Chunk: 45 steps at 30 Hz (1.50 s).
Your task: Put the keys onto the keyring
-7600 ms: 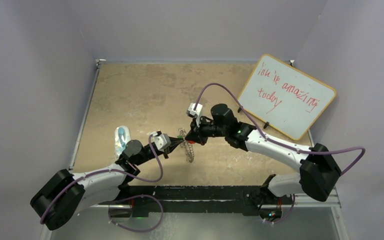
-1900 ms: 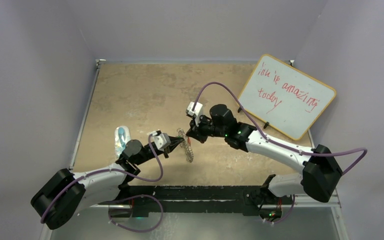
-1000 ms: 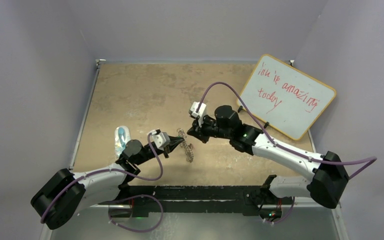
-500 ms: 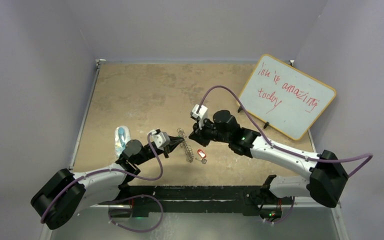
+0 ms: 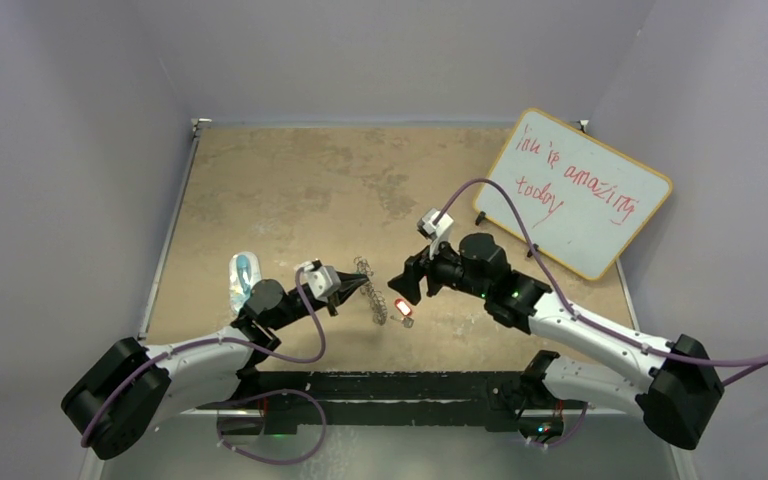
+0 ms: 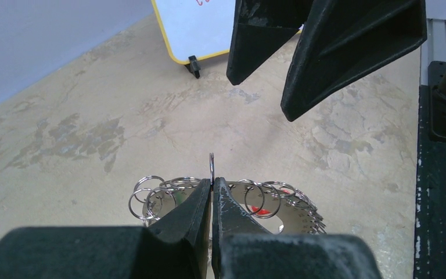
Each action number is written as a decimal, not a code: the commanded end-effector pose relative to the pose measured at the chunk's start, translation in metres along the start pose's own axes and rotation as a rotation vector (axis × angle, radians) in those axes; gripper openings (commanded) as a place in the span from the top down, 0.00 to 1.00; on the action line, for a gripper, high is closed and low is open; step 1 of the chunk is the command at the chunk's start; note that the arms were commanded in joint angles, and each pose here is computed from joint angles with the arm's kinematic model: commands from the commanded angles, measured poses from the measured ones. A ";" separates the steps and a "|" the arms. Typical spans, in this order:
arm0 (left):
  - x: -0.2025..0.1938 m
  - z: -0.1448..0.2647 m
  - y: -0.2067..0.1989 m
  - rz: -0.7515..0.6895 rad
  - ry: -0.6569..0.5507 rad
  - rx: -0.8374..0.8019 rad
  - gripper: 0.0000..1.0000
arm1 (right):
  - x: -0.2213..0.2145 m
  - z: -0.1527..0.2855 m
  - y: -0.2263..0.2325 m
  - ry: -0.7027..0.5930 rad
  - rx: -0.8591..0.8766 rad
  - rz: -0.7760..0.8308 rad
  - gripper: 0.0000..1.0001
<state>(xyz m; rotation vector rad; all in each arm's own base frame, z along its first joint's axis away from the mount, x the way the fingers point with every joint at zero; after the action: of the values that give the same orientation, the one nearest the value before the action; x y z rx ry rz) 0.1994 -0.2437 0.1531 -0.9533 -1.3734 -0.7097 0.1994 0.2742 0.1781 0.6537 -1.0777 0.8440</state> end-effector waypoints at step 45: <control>0.022 0.031 -0.018 -0.639 -0.187 -0.121 1.00 | -0.001 0.006 0.010 -0.256 0.114 0.311 0.25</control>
<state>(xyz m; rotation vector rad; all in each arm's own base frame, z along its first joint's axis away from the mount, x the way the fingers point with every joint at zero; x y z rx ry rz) 0.1837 -0.2302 0.1917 -0.6616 -1.8472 -1.2065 0.1906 0.2723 0.1789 0.6799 -1.3833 1.1144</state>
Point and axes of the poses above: each gripper's point midway between its finger pads, its own z axis back along the fingers, its own y axis along the line the jaws close on, x = y × z, the point moved 1 cm from there along z, back along the fingers, and after that the axes turned 13 degrees about z, right-handed, at the moved point
